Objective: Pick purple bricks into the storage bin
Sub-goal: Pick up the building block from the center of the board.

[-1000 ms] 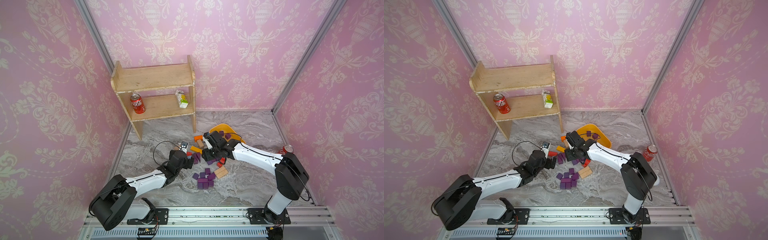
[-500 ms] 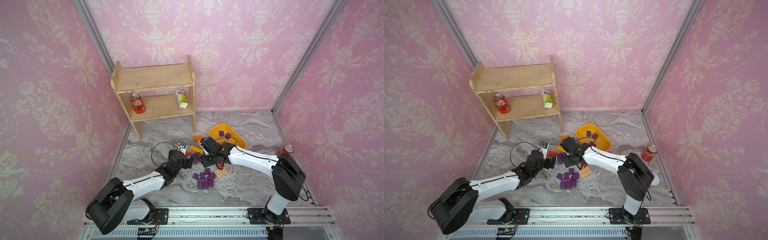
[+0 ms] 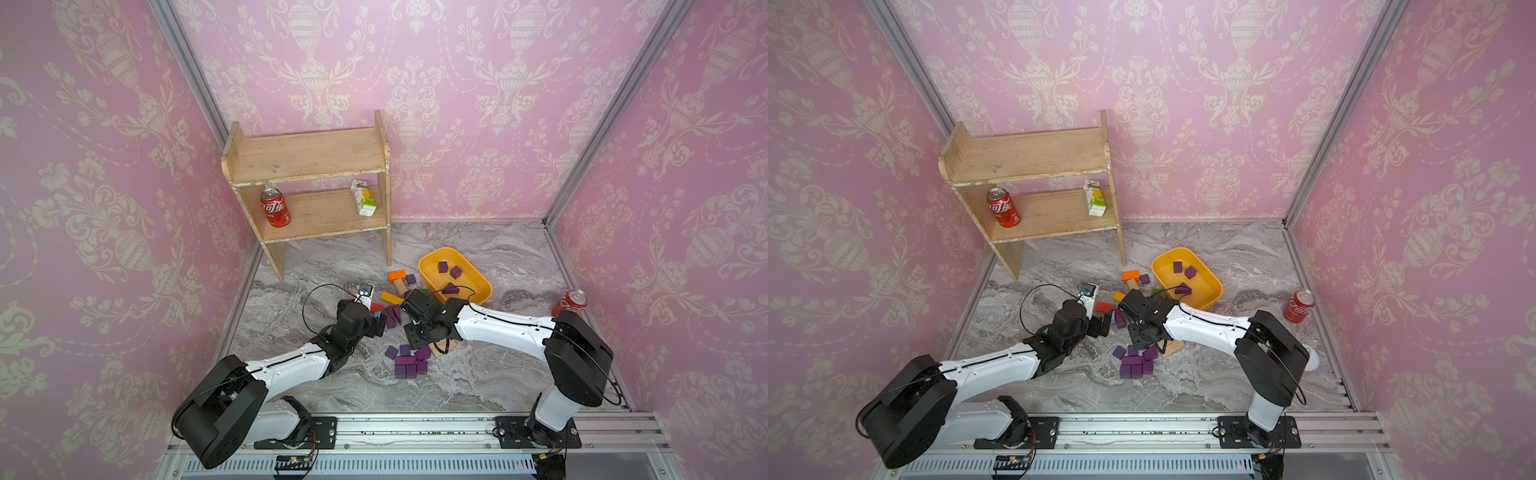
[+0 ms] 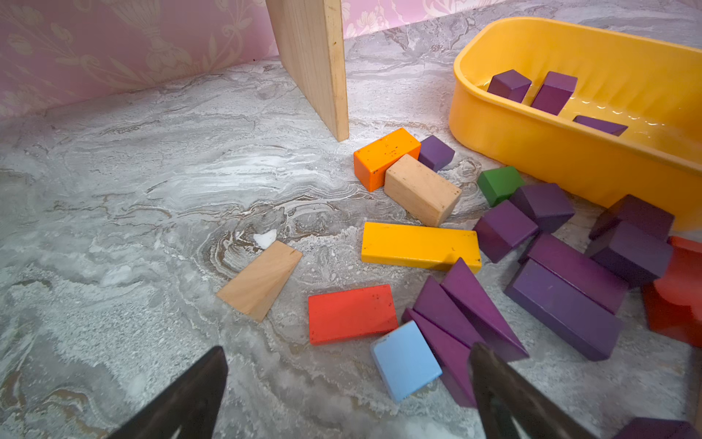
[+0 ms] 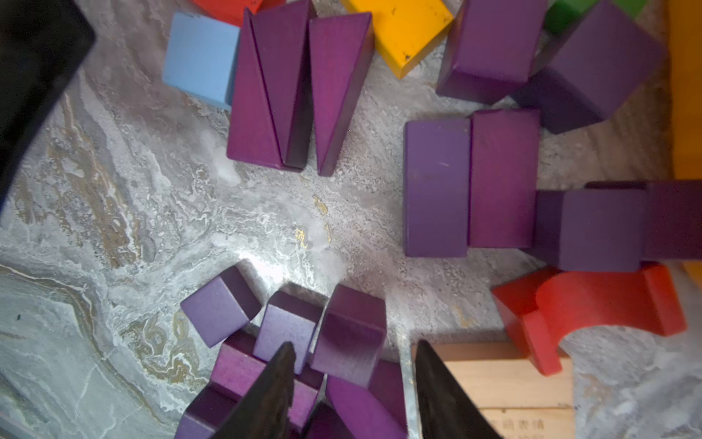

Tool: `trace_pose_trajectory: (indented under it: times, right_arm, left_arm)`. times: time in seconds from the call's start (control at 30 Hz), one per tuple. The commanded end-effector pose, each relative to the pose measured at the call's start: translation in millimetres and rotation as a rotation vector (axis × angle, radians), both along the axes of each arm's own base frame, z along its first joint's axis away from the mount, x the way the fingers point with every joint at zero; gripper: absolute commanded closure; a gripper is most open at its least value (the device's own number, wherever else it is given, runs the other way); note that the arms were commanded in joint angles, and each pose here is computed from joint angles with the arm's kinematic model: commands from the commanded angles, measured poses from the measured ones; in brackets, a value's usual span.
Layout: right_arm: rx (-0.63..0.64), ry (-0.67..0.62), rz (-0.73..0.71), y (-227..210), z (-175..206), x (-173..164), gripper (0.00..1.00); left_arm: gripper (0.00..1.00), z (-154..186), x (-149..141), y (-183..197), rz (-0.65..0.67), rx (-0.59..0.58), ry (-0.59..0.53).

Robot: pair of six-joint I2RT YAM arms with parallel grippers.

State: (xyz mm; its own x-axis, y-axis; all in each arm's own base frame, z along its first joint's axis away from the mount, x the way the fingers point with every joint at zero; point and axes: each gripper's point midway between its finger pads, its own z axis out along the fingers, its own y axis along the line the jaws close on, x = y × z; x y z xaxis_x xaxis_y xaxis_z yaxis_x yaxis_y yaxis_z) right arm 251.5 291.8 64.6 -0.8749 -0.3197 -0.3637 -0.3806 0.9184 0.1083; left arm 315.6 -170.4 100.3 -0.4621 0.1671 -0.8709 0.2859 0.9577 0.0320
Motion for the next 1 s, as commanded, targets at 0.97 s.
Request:
trace_pose_trajectory:
  times: [0.97]
  right_arm:
    - [-0.048, 0.063, 0.0, 5.7, -34.8, 0.6, 0.68]
  left_arm:
    - [0.01, -3.1, 0.8, 6.0, 0.03, -0.004, 0.007]
